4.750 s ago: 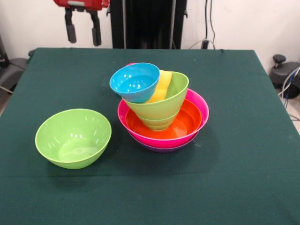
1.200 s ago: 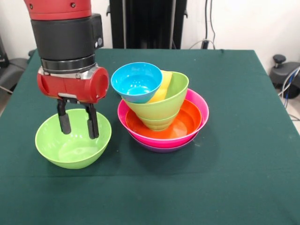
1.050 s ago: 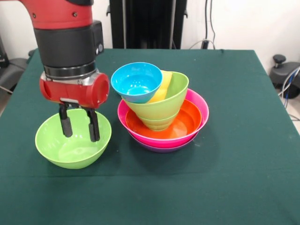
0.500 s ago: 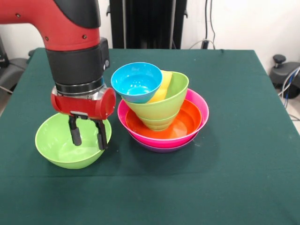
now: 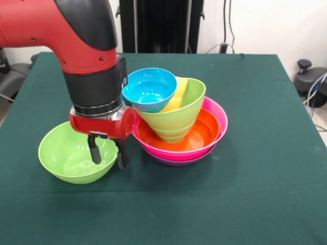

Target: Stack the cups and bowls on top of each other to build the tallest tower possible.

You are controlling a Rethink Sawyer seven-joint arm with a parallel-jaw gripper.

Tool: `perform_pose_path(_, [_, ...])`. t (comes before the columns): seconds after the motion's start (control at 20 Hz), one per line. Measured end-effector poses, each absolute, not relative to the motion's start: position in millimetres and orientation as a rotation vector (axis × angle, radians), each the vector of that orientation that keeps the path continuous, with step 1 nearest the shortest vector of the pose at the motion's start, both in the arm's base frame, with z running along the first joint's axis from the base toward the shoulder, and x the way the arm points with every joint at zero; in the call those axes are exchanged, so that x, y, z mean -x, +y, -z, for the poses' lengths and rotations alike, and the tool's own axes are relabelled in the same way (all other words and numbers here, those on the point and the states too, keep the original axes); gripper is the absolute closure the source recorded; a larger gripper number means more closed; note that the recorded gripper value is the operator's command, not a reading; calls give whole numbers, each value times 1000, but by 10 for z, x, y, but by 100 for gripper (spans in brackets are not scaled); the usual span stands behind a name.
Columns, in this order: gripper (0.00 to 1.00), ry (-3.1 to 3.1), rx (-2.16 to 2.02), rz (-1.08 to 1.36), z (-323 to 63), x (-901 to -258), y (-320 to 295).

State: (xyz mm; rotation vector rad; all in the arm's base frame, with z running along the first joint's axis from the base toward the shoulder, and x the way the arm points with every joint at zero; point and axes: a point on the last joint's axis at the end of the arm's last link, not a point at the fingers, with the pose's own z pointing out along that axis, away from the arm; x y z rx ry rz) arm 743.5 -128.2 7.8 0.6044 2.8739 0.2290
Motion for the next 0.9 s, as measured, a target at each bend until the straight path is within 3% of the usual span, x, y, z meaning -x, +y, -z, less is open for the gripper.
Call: perform_pose_path(0.9, [0,2889,-636,-258,202,-7402,-1260])
